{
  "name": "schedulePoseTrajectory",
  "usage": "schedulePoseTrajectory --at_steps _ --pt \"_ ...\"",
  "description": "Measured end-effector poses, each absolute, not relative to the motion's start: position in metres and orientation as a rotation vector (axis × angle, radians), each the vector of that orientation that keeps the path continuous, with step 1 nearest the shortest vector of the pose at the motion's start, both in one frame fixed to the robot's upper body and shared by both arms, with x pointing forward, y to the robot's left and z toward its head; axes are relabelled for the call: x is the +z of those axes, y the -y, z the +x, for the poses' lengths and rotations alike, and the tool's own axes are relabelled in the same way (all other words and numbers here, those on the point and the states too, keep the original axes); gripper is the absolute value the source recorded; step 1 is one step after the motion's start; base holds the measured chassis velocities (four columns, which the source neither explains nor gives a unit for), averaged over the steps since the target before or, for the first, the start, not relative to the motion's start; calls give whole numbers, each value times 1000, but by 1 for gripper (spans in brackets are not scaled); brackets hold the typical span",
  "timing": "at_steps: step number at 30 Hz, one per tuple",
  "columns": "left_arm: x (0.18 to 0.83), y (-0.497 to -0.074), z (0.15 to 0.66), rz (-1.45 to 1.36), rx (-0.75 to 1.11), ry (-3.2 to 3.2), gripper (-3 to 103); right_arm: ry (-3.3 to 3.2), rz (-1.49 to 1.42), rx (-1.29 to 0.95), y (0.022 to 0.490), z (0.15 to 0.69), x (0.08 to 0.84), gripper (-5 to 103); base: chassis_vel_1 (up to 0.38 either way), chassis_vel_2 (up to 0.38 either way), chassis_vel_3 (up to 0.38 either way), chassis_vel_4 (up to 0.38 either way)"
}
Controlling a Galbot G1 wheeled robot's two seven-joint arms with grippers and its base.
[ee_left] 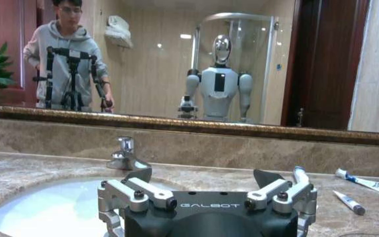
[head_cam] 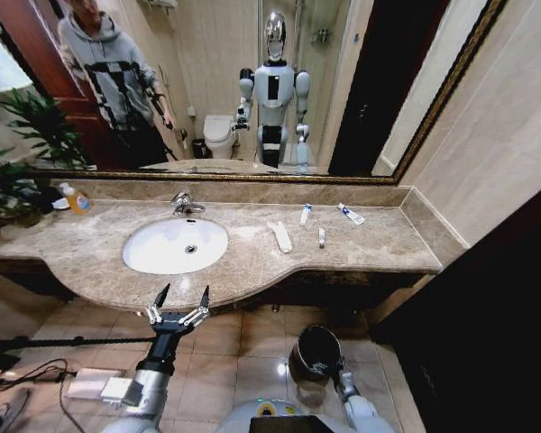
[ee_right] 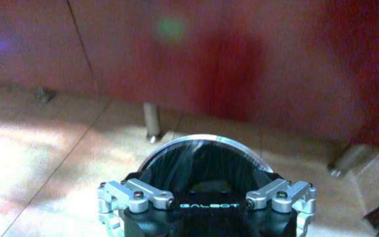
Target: Pick up the trash from the sink and place it in the trash bin.
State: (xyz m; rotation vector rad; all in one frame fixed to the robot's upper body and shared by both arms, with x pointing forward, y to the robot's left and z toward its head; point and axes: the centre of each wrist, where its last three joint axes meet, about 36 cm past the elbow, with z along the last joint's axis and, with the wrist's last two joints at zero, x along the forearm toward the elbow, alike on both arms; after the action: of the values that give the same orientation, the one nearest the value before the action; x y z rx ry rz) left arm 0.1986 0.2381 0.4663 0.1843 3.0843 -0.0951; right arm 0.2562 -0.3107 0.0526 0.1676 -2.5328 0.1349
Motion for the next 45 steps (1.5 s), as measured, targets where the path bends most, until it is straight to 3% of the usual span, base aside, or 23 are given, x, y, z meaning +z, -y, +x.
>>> schedulePoseTrajectory --at_steps 17,28,35,45 --pt "466 -238 199 185 -95 -3084 100 2873 -63 96 328 207 240 100 0 0 0 0" --pt "466 -238 199 184 -95 -3084 100 3041 -68 54 305 196 348 100 0 0 0 0" --pt "466 -238 199 184 -95 -3084 100 3156 -12 15 281 223 407 100 0 0 0 0" --pt "466 -238 199 184 -95 -3084 100 3194 115 10 276 281 433 100 0 0 0 0"
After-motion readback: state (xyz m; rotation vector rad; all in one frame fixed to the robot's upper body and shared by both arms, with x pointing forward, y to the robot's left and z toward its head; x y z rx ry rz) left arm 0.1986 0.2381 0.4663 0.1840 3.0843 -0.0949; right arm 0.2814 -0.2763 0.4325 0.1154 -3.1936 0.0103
